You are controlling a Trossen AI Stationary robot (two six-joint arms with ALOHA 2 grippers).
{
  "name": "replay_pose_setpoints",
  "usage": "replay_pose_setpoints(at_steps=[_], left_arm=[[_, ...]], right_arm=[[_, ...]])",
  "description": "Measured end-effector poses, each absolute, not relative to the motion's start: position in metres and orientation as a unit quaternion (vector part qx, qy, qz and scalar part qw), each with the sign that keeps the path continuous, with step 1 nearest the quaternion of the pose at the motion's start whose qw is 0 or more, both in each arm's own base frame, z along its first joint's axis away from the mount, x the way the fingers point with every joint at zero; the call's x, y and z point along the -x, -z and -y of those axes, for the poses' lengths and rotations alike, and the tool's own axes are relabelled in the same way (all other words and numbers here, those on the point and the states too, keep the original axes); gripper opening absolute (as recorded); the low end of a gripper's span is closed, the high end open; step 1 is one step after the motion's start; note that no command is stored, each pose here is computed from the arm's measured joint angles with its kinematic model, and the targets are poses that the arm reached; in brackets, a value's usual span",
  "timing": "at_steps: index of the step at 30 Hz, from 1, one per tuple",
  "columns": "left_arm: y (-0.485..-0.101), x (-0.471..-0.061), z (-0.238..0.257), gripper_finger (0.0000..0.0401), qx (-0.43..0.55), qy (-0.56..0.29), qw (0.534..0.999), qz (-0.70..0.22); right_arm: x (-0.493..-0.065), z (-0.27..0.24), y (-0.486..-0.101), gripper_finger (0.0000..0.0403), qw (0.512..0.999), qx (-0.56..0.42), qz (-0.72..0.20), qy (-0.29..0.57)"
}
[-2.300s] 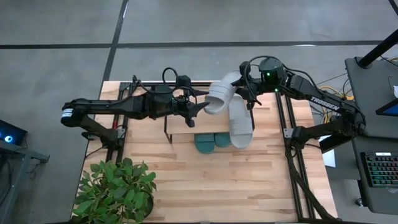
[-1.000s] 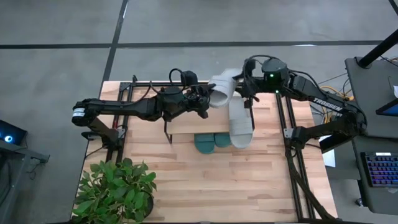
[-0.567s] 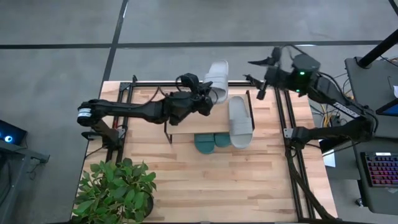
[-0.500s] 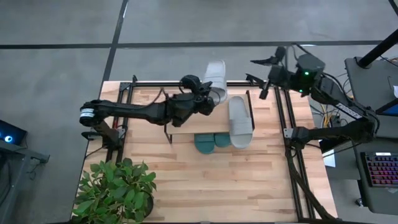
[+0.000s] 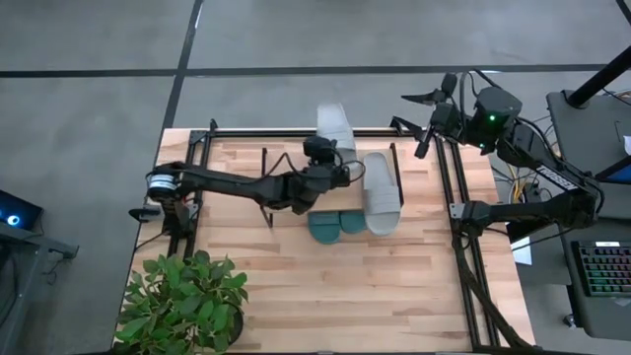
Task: Pick and place slides into the shelf
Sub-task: Put the gray slides on the shelf
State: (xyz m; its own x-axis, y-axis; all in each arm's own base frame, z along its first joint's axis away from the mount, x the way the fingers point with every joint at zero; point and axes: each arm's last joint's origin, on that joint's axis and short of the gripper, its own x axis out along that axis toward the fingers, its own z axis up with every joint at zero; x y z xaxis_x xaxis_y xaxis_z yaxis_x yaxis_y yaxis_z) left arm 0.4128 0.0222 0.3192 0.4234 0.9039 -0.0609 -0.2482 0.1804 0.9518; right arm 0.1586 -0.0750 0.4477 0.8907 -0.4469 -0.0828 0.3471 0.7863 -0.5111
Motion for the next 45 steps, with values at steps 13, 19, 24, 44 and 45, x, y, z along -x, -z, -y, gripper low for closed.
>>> replay_pose_setpoints(at_steps=[13,19,24,44,45], left_arm=[[-0.310,-0.413,0.024,0.0000,-0.480,-0.400,0.713,-0.318],[-0.296,-0.407,0.047,0.0000,-0.496,-0.375,0.716,-0.318],[-0.289,-0.404,0.063,0.0000,-0.489,-0.371,0.727,-0.308],[-0.241,-0.418,0.083,0.0000,-0.499,-0.351,0.723,-0.324],[-0.238,-0.419,0.084,0.0000,-0.499,-0.354,0.721,-0.325]], right_arm=[[-0.156,0.087,-0.445,0.0219,0.932,0.242,-0.114,0.243],[-0.155,0.092,-0.441,0.0219,0.931,0.236,-0.121,0.253],[-0.155,0.093,-0.439,0.0219,0.930,0.234,-0.126,0.254],[-0.159,0.096,-0.430,0.0219,0.928,0.238,-0.141,0.249],[-0.159,0.096,-0.430,0.0219,0.928,0.240,-0.142,0.249]])
